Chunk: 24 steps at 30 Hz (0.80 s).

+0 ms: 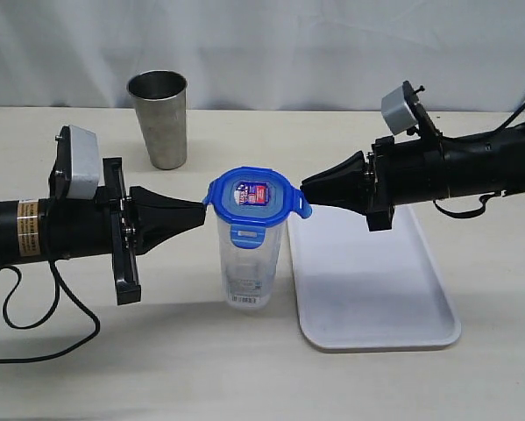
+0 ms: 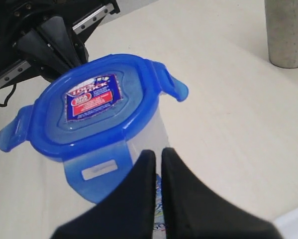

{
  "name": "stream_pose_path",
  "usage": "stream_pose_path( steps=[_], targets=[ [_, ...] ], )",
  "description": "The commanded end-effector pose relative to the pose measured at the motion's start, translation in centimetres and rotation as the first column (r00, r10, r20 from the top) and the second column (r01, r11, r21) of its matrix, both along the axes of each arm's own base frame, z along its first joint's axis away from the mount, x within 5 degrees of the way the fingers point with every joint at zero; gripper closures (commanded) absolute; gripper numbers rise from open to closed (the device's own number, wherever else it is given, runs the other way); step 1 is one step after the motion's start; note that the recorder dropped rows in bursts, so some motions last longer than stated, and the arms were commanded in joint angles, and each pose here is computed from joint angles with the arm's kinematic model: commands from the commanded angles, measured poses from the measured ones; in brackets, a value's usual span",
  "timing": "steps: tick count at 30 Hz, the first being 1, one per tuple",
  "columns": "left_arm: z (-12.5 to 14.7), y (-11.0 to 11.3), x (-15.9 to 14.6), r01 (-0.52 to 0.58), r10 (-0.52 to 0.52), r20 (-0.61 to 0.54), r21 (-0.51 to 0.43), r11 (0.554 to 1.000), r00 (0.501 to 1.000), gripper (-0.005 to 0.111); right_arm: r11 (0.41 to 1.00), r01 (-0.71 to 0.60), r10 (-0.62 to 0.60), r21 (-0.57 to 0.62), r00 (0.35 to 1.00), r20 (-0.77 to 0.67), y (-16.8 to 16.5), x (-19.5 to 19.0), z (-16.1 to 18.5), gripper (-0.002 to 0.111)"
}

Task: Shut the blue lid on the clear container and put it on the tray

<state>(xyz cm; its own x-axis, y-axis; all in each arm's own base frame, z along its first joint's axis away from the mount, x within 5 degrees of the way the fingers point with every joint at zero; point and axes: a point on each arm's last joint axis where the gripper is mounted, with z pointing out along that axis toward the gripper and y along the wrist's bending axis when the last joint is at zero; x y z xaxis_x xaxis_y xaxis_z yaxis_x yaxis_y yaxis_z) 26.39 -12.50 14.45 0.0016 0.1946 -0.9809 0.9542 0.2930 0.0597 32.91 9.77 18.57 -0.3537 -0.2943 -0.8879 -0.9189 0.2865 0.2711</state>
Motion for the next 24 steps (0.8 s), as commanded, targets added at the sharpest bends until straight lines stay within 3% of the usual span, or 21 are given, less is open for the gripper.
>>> stream_pose_path(
  steps=[1,14,24],
  targets=[
    [-0.07,-0.18,0.07,-0.005,0.005,-0.005,0.003,1.000,1.000,0.107,1.000,-0.019,0.020,0.014,1.000,-0.011,0.14,-0.29,0.01,0.104],
    [-0.03,-0.16,0.16,-0.016,0.016,-0.006,-0.002,1.000,1.000,0.107,0.999,-0.039,0.040,0.031,0.999,-0.030,0.20,-0.95,-0.37,0.104],
    [-0.17,0.11,0.80,-0.096,0.096,-0.022,0.009,0.995,0.995,0.107,1.000,0.006,-0.006,0.011,1.000,-0.021,0.07,-0.53,-0.43,0.104]
  ],
)
